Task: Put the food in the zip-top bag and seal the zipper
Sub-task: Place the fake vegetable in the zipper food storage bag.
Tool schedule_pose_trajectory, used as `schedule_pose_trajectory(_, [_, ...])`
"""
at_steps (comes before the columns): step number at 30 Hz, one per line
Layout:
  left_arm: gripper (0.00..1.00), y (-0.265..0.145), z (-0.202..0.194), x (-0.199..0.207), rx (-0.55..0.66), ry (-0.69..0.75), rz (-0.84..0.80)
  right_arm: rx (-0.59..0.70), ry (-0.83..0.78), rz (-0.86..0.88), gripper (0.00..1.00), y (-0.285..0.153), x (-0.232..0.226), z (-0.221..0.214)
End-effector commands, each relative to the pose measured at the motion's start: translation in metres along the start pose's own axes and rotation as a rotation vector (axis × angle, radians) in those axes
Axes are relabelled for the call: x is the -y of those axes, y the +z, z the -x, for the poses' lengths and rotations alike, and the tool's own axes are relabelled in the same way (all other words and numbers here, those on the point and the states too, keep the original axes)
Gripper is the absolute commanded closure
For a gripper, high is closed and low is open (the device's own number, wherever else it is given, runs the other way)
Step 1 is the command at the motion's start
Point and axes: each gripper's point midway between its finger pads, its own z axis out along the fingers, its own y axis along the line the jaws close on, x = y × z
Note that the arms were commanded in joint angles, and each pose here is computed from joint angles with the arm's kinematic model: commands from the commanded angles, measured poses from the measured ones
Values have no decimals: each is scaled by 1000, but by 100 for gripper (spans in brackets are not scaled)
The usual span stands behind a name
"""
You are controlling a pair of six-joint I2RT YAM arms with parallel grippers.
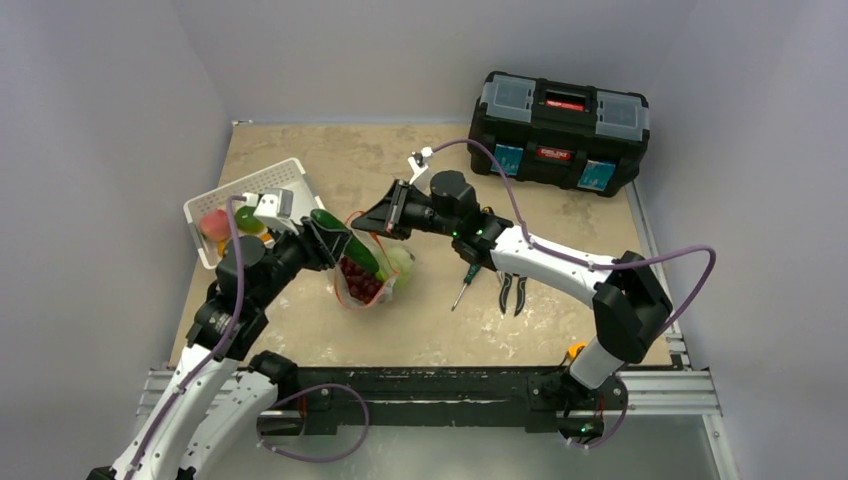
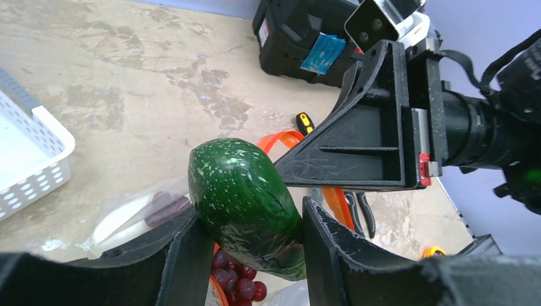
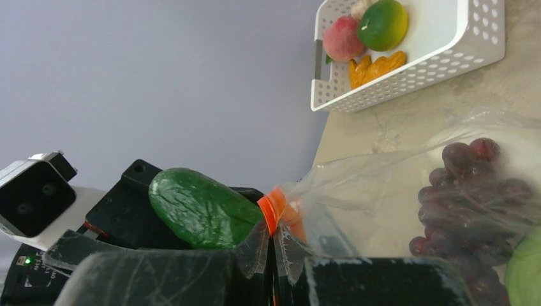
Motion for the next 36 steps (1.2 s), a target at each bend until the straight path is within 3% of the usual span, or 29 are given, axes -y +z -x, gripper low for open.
schedule_pose_trajectory(1, [100,-1,-14,-11,-17,32,30,124,44,29,100,5,-46,20])
schedule_pose_trajectory(14, [100,13,-50,-1,-92,-116,-69,203,88,60,100,19,-70,40])
schedule_pose_trajectory(21, [88,16,-64,1,-183,-169,-57,203,81,70,100,17,-67,37])
schedule_pose_trajectory(36, [80,9,-75,13,-270,-226,-98,236,54,52,100,0,-61,36])
